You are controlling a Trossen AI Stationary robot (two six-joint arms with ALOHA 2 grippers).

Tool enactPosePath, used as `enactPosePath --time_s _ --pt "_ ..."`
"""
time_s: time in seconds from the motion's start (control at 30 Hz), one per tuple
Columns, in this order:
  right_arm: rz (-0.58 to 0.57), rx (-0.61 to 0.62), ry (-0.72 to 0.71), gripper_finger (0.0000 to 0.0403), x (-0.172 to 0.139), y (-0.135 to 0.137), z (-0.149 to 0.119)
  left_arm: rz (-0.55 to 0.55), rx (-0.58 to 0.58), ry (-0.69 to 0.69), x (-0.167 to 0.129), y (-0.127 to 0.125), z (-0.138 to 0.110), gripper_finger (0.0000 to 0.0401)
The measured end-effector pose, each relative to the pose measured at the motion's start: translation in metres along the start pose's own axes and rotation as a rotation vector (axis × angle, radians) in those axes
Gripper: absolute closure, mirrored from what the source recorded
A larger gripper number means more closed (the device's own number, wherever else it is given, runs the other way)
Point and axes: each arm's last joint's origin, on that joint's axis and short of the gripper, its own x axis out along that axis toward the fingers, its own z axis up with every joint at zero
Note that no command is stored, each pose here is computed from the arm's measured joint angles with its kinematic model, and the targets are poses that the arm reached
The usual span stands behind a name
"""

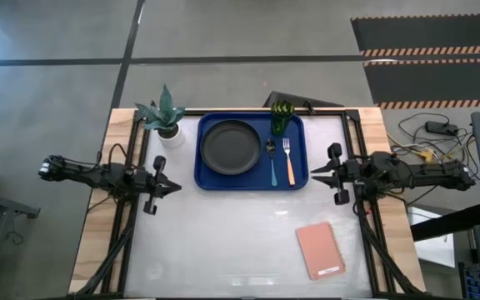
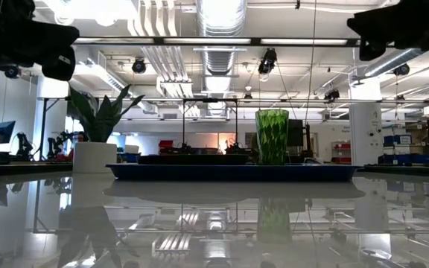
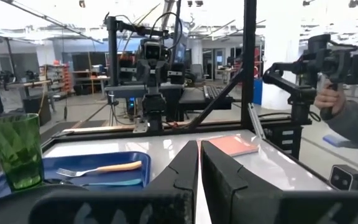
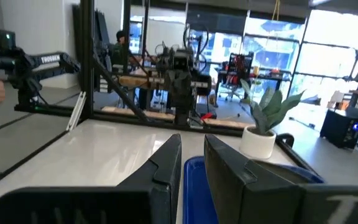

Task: Pick and place plate/cup/fork/spoon on tray
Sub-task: Return to Home Position

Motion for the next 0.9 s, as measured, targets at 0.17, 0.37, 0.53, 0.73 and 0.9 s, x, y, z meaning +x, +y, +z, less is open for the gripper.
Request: enactPosePath --time_s 0.17,0.37,0.53,0.73,0.9 --pt "-0.003 -0.012 -0.016 0.0342 -0.007 0.000 0.001 -0.010 0.001 0.002 0.000 0.000 0.000 0.0401" --pt "-0.008 -0.035 -0.054 0.0342 -0.020 0.002 0.002 -0.012 0.054 0.042 0.002 -0.001 -0.004 0.0401" --pt "0.003 -0.050 -0.023 0.0342 -0.022 0.003 -0.005 -0.003 0.057 0.073 0.004 -0.001 -0.007 0.0401" --pt "0.027 -0.059 0.005 0.0342 -0.018 0.005 -0.027 -0.002 0.061 0.109 0.006 -0.001 -0.011 0.0401" --pt "0.028 -0.071 0.022 0.0342 -0.015 0.007 -0.048 -0.003 0.064 0.133 0.008 -0.001 -0.013 0.0401"
